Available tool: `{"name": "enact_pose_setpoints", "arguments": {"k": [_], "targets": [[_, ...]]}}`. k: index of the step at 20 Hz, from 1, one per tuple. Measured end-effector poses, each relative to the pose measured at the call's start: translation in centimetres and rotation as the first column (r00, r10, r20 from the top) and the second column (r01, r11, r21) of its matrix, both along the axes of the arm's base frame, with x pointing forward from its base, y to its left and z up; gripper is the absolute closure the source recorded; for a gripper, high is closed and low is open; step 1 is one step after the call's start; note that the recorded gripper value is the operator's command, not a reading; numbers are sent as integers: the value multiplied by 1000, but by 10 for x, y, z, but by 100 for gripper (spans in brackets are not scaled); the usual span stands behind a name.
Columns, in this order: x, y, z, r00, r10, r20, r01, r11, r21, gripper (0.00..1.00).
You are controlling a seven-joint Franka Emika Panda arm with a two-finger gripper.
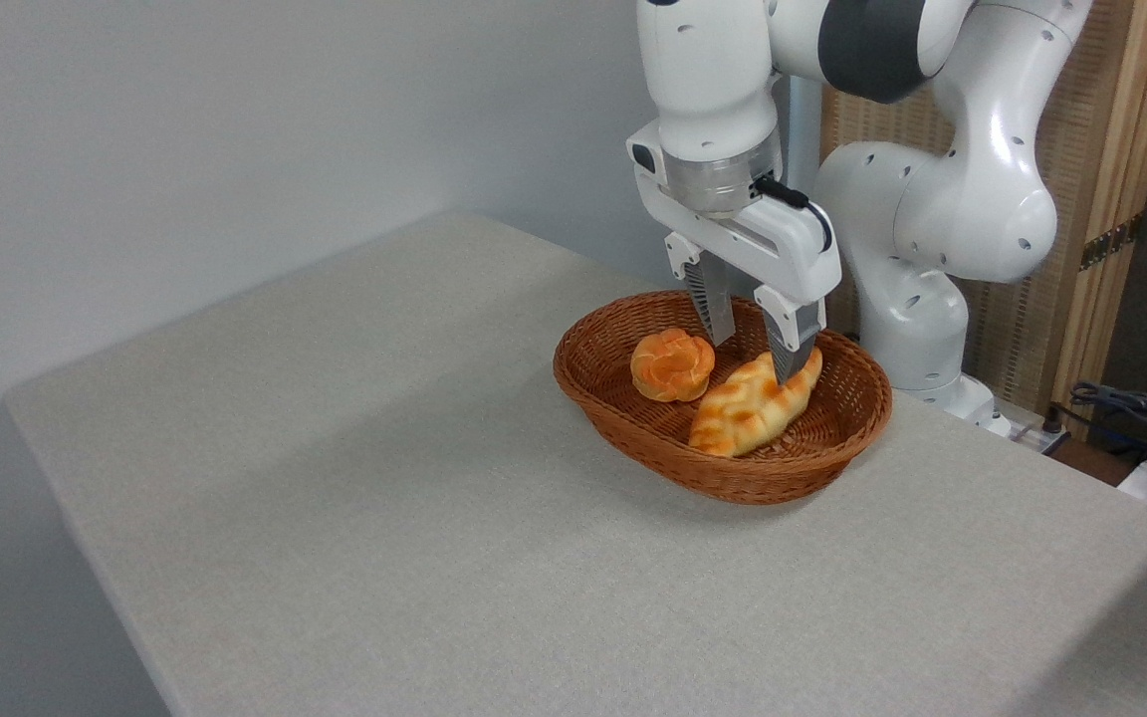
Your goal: Put bread into the basket
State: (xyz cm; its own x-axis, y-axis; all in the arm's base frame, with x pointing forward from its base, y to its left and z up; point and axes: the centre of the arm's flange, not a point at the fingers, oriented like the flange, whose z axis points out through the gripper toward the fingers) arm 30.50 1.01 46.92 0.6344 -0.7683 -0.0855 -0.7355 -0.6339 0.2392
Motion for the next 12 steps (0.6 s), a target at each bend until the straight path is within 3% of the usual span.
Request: {"name": "enact_pose_setpoints", "arguments": {"k": [6,12], "targets": [[2,0,5,1000,1,17,-1,1000,1,0],[38,3,80,986,5,168,-6,1000,7,0]]}}
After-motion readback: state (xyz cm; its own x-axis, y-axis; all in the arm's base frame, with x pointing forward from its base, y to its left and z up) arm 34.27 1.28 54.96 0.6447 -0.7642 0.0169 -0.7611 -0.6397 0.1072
